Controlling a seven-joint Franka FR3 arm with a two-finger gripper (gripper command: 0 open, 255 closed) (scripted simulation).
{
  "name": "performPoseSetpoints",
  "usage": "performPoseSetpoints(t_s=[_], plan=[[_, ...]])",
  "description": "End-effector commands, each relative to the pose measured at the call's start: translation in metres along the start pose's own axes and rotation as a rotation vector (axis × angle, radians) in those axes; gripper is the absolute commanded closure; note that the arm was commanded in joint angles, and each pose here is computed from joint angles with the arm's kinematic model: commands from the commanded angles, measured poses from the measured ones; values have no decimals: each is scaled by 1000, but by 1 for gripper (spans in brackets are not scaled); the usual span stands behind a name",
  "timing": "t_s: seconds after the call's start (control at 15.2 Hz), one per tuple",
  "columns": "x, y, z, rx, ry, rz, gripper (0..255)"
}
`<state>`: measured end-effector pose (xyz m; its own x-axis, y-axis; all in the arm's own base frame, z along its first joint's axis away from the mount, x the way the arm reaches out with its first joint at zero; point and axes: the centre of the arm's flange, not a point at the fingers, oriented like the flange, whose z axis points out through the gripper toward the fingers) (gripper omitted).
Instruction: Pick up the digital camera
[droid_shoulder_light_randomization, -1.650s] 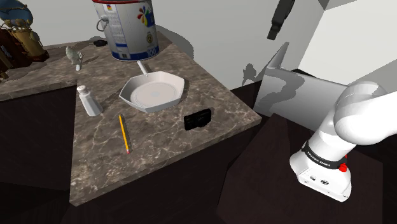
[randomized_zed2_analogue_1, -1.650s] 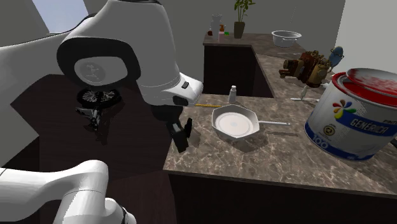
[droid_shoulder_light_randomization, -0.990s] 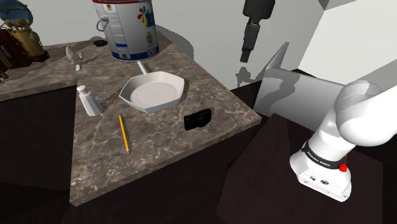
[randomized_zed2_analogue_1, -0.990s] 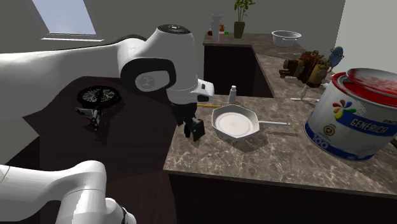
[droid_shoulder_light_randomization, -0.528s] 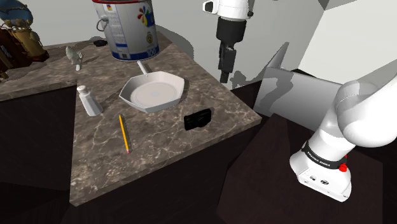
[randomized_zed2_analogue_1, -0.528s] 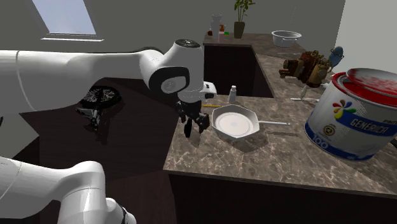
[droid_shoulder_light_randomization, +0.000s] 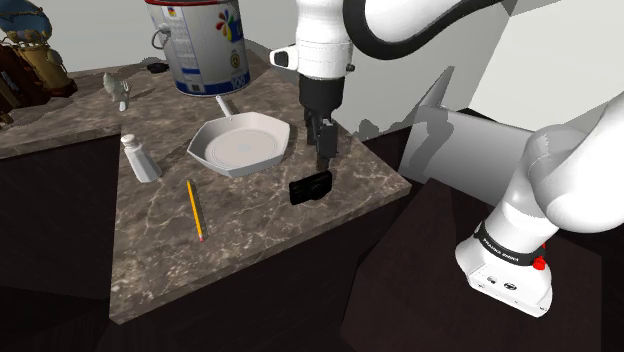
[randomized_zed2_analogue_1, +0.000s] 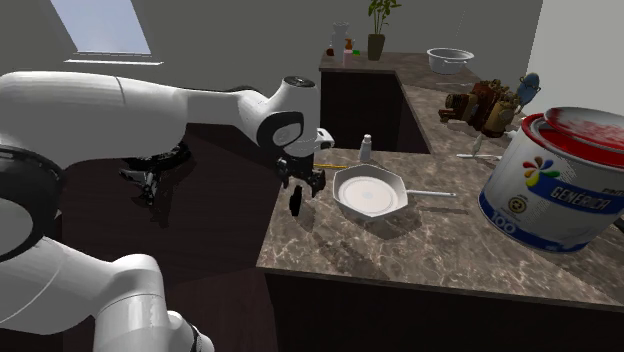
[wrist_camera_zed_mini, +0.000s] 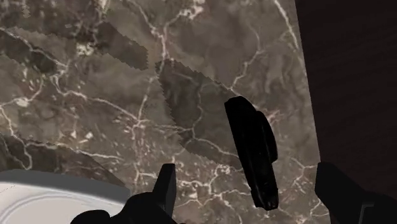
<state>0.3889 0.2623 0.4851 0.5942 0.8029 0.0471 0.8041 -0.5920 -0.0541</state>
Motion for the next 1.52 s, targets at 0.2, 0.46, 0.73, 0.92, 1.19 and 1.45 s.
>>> performPoseSetpoints(t_s=[0.2,0.46,0.73,0.92,1.19,1.45], plan=[[31,-25,39,14,-12,-120,0],[30,-24,60,14,-12,-120,0],[29,-23,73,14,-12,-120,0],[29,-23,73,14,-12,-120,255],[29,-23,73,14,-12,-120,255],[29,-23,68,14,-12,-120,255]])
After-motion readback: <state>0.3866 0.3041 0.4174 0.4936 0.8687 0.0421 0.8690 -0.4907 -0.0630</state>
